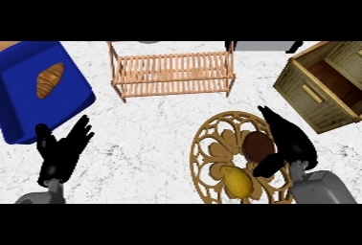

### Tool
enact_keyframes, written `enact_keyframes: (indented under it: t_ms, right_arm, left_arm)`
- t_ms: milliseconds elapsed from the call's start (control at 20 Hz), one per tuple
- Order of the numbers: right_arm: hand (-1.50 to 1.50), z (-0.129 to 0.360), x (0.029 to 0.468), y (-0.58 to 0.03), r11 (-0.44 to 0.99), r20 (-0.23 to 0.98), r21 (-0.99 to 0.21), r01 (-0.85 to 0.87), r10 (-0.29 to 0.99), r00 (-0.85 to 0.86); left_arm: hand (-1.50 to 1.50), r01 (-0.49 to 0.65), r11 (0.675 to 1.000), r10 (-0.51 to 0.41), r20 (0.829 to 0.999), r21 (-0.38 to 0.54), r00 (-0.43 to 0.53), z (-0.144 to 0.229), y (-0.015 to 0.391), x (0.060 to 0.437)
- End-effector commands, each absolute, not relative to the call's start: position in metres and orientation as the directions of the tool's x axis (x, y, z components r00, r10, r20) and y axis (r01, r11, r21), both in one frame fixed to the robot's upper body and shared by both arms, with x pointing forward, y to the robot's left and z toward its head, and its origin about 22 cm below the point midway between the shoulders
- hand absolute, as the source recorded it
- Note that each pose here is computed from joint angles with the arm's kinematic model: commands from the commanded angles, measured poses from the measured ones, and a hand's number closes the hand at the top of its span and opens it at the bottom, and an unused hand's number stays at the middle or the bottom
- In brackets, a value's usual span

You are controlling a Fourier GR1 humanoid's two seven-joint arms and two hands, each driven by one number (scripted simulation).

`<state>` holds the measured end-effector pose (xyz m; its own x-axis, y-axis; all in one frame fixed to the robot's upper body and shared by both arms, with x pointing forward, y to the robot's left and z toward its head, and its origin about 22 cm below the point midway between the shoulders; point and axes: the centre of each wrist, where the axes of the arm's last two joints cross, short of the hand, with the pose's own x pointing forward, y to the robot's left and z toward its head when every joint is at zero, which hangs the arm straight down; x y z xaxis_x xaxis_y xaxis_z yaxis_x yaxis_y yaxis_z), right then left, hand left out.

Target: Pick the cupcake from the placemat and place it in the tiered shelf

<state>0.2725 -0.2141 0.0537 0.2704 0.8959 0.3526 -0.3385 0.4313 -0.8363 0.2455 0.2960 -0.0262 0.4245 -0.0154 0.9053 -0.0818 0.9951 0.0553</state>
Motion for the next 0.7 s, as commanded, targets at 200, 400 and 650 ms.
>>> enact_keyframes:
  t_ms: [200,400,650]
  right_arm:
    - [-1.50,0.026,0.290,-0.208,0.462,0.399,-0.829,-0.316,0.884,0.245]
    - [-1.50,0.029,0.302,-0.210,0.451,0.395,-0.834,-0.318,0.890,0.227]
    - [1.50,0.019,0.299,-0.196,0.277,0.276,-0.804,-0.526,0.958,0.082]
  left_arm:
    - [0.00,-0.067,0.996,-0.022,0.901,0.057,0.434,-0.035,0.270,0.250]
    - [0.00,-0.081,0.995,-0.008,0.892,0.050,0.452,-0.033,0.297,0.250]
    - [0.00,-0.083,0.995,-0.010,0.899,0.052,0.437,-0.034,0.286,0.244]
